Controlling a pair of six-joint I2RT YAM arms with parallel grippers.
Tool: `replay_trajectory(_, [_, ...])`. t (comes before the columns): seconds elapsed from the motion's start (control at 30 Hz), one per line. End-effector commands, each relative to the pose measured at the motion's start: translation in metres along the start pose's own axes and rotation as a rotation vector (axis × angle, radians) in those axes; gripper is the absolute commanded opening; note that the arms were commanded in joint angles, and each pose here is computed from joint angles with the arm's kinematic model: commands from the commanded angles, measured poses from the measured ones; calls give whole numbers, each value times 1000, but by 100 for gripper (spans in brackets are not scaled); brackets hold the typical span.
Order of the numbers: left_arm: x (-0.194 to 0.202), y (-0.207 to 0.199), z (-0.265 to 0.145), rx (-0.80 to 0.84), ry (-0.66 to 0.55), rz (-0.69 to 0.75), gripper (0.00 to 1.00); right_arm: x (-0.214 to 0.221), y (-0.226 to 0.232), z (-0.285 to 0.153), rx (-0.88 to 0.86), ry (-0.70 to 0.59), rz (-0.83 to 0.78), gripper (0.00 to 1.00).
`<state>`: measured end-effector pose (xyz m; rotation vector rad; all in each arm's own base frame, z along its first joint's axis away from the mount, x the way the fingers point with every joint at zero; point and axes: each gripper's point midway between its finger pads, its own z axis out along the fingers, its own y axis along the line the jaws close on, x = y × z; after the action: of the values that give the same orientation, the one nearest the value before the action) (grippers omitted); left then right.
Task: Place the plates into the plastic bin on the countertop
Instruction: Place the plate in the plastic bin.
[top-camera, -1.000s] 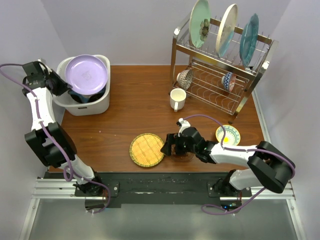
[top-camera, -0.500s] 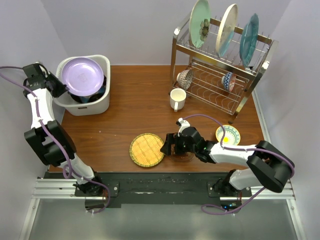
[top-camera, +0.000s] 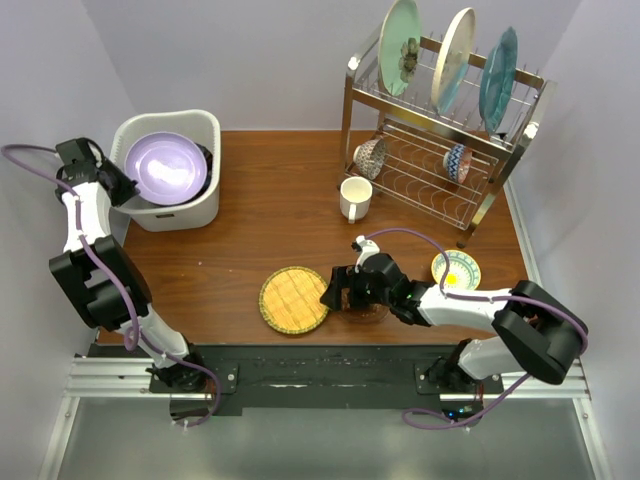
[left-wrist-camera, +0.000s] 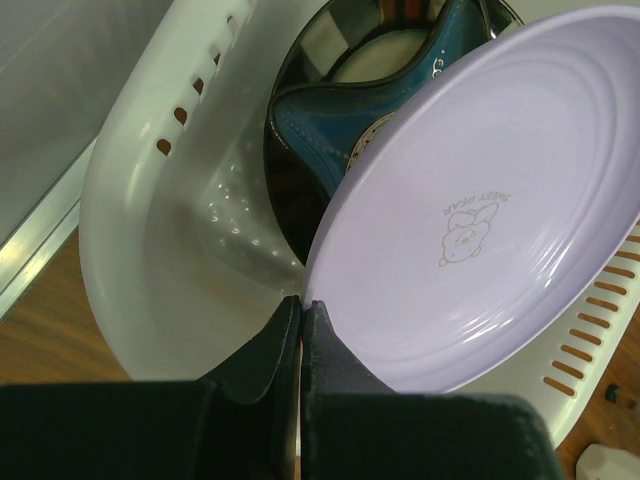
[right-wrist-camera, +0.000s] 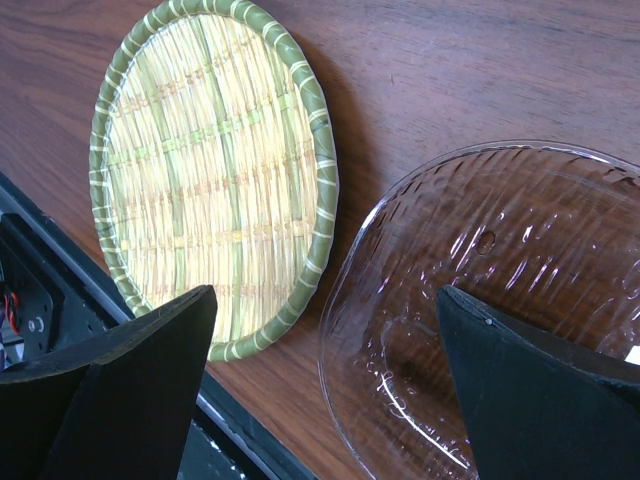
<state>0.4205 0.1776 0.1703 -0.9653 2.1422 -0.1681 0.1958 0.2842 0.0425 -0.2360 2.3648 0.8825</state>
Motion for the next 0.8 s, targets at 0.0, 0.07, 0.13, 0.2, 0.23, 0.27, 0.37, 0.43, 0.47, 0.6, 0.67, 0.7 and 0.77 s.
replay_trajectory(0.0, [-24,-8,-1,43,-86,10,0,0,-1,2,15,9,-19,95])
replay_trajectory(0.07, [-21,-10,2,55,-69,10,0,0,-1,2,14,8,-19,95])
replay_trajectory(0.13, [-19,-11,3,63,-62,12,0,0,-1,3,15,9,-19,95])
replay_trajectory(0.2, [-17,-10,6,65,-55,11,2,0,0,3,13,11,-18,95])
replay_trajectory(0.23, [-16,-12,6,71,-55,15,3,0,-1,3,15,12,-17,95])
replay_trajectory(0.27, [-15,-11,7,71,-50,14,5,0,-1,3,16,11,-19,95])
replay_trajectory(0.37, [-13,-14,7,79,-54,24,12,0,0,2,12,10,-19,95])
replay_trajectory(0.43, [-14,-16,5,86,-62,30,19,0,0,2,12,10,-19,95])
replay_trajectory(0.47, [-14,-18,5,88,-63,32,22,0,-1,2,14,8,-18,95])
replay_trajectory(0.6, [-16,-23,4,103,-71,38,40,0,-1,2,15,9,-18,95])
replay_trajectory(0.67, [-18,-27,1,114,-79,43,41,0,0,2,12,10,-20,95])
replay_trajectory(0.7, [-19,-28,0,117,-82,45,42,0,0,2,13,9,-18,95])
replay_trajectory(0.77, [-21,-31,-3,122,-91,49,45,-1,1,2,10,8,-17,95])
